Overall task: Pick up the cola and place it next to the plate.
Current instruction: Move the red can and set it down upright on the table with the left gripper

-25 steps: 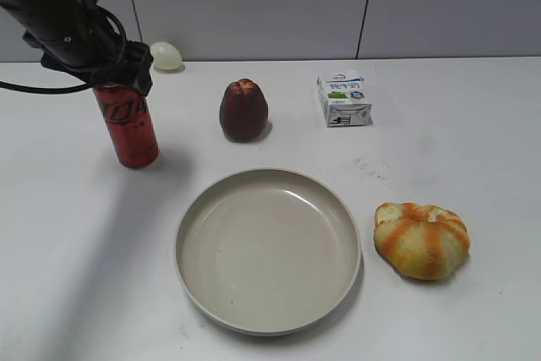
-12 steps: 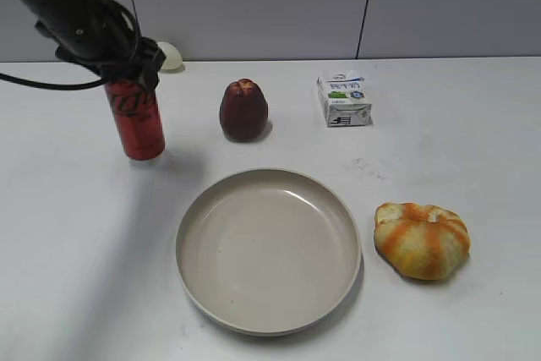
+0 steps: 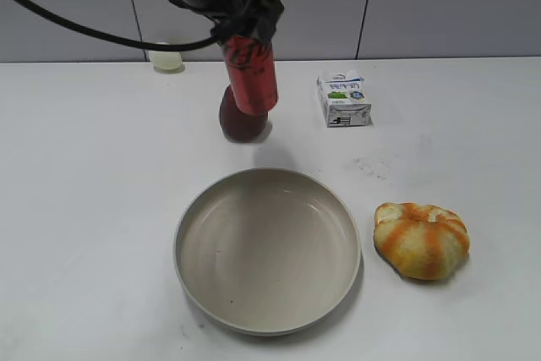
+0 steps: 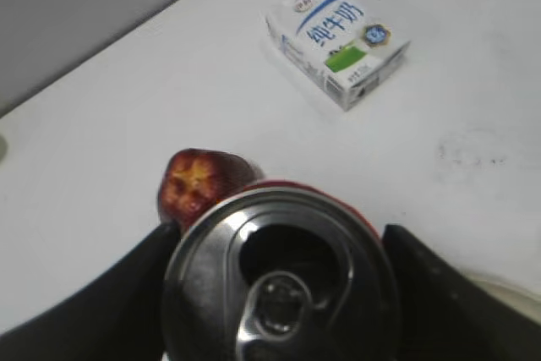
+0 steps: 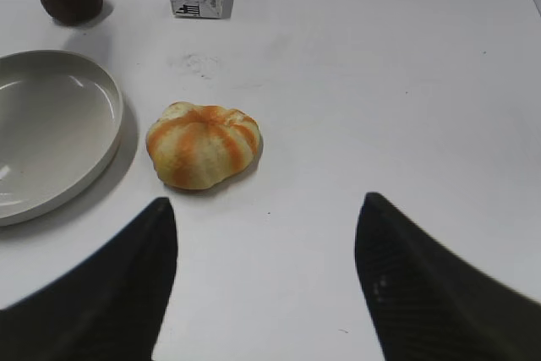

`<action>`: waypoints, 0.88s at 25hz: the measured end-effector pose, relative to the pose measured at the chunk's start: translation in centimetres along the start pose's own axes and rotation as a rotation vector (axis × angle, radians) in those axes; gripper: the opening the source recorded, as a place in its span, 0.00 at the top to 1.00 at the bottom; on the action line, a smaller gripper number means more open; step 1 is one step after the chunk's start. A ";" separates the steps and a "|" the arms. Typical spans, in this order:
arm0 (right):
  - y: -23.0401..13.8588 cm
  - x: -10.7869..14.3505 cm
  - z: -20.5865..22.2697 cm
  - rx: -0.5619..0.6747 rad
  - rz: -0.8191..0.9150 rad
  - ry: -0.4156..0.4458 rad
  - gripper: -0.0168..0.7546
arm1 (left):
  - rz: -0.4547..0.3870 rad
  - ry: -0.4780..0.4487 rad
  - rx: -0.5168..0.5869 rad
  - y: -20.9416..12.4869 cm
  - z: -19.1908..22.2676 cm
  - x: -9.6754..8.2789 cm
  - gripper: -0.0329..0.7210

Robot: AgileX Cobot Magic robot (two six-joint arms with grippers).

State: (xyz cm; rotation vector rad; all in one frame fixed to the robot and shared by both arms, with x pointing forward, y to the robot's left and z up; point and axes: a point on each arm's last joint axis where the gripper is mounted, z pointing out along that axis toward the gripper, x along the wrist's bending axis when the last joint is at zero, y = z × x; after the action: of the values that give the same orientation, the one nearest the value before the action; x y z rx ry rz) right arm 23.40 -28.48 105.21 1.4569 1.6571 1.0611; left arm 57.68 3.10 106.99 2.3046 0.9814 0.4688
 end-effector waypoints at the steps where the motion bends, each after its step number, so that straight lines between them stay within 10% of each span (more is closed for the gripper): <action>1: 0.0 0.0 0.0 0.000 0.000 0.000 0.29 | 0.009 -0.009 0.016 -0.2 0.8 -0.5 0.26; 17: 0.0 0.0 0.0 0.000 0.000 0.000 0.29 | 0.018 -0.053 0.193 -3.0 6.6 -2.4 0.26; 22: 0.0 0.0 0.0 0.000 0.000 0.000 0.29 | 0.014 -0.055 0.185 -2.6 6.3 -2.3 0.10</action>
State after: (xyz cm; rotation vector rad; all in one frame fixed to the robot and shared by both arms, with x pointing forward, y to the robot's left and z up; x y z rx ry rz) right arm 23.40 -28.48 105.21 1.4569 1.6571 1.0611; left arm 58.01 0.44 100.31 2.4758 1.0205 0.3297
